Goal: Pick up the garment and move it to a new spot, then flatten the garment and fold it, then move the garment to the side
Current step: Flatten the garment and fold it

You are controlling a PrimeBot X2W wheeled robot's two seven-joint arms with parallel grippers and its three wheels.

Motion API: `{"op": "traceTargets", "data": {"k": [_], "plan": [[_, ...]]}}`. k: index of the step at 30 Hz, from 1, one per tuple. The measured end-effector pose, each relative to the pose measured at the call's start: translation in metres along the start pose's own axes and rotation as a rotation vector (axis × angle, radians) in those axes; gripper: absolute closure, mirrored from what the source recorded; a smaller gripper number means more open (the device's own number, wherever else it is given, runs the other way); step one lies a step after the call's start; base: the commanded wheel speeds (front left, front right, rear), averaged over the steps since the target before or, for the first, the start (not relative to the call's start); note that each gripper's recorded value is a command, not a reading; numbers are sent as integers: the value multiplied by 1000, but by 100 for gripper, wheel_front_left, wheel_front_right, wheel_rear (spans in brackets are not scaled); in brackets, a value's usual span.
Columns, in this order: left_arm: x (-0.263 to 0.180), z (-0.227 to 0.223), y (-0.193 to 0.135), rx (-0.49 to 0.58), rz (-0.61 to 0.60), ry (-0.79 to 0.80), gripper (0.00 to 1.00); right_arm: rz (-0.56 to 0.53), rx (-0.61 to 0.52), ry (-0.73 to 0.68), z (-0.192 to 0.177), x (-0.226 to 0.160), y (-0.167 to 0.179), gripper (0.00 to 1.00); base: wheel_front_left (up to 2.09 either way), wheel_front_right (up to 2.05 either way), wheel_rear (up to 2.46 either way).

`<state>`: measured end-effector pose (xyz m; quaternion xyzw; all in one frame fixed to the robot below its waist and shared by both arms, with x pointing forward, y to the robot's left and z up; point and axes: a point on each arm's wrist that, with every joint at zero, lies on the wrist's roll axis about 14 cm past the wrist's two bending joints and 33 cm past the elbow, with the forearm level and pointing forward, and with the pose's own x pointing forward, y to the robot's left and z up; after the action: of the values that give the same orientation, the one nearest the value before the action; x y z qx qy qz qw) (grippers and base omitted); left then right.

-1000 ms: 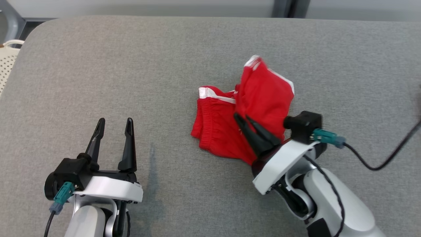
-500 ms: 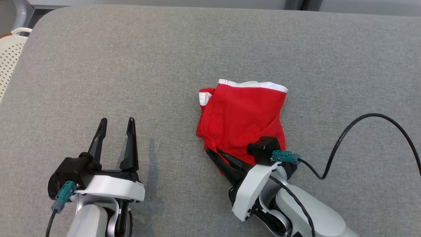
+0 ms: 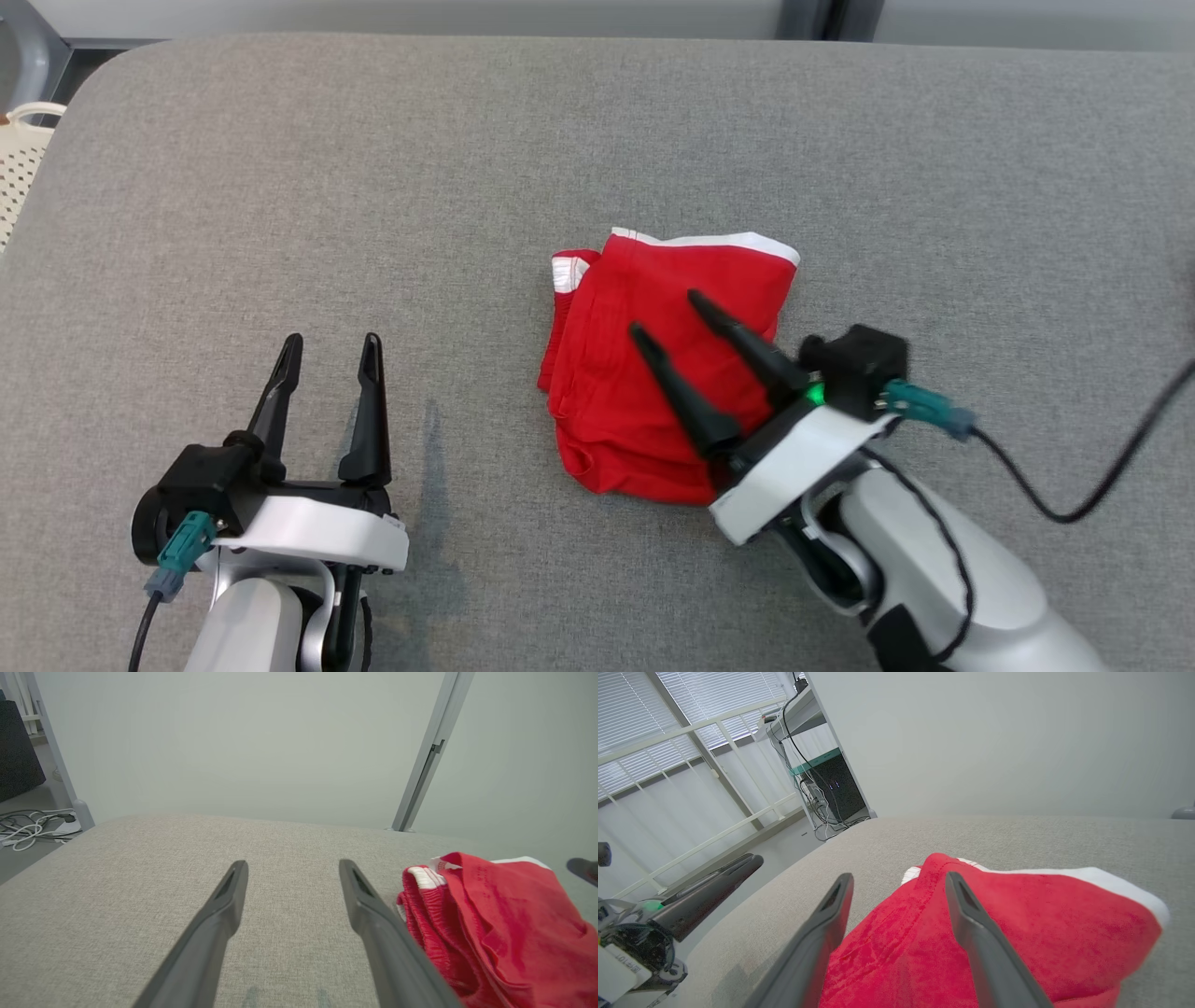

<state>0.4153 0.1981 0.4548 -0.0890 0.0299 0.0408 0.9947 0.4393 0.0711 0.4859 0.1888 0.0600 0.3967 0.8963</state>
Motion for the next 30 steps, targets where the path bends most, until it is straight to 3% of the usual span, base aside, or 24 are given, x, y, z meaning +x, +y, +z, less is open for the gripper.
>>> {"op": "traceTargets", "data": {"k": [7, 16, 30], "plan": [[-1, 6, -2, 15, -7, -17, 0, -212, -60, -129, 39, -38, -63, 0, 0, 0, 0], [-9, 14, -4, 38, -20, -36, 0, -496, -158, -216, 68, -120, -123, 0, 0, 0, 0], [-37, 28, -3, 75, -31, -59, 0, -575, -228, -192, 79, -171, -102, 0, 0, 0, 0]]}}
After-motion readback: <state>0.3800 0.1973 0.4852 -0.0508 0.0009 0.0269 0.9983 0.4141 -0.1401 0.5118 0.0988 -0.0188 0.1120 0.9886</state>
